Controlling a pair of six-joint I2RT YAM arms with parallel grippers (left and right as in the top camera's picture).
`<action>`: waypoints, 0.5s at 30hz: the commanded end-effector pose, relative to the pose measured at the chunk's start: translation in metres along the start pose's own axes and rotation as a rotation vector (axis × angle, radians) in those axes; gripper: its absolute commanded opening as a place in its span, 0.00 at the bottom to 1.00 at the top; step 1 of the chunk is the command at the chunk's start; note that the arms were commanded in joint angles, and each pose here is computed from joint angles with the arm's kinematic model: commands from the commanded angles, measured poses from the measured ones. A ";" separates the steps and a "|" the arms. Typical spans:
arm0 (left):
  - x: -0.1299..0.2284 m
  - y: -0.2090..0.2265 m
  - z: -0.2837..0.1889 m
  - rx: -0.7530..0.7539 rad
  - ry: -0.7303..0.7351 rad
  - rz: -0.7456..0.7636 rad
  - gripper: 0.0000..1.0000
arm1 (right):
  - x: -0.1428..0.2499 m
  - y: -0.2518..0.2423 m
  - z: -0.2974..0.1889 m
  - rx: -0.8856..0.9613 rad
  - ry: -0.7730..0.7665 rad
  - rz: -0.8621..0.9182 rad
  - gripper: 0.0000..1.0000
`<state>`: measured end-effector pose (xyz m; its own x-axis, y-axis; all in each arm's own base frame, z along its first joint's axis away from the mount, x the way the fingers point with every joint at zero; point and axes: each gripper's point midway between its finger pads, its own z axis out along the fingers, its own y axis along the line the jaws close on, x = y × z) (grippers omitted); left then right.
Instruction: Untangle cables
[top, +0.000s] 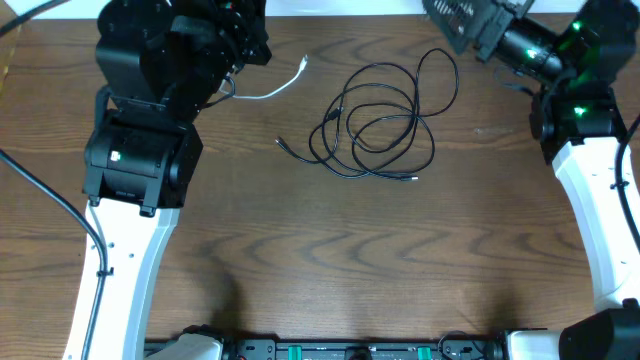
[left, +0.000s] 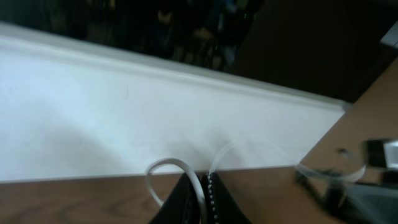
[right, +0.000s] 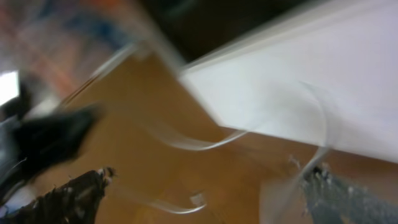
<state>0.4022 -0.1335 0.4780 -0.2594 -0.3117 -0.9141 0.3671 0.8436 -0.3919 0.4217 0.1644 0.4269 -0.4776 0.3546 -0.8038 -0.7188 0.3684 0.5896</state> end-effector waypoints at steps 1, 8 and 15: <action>-0.001 0.002 -0.002 -0.016 0.004 0.037 0.07 | 0.033 0.064 -0.013 -0.317 0.208 -0.201 0.99; 0.011 0.009 -0.003 -0.037 0.053 0.061 0.08 | 0.058 0.080 -0.027 -0.478 0.325 -0.292 0.99; 0.021 -0.004 -0.004 0.039 0.100 0.050 0.08 | 0.056 0.040 -0.011 -0.255 0.272 -0.064 0.99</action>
<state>0.3982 -0.1344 0.4560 -0.3248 -0.2426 -0.9141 0.3597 0.8622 -0.3566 0.3460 0.1891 0.4062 -0.5155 0.0392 -0.8560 -0.8538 0.0617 0.5170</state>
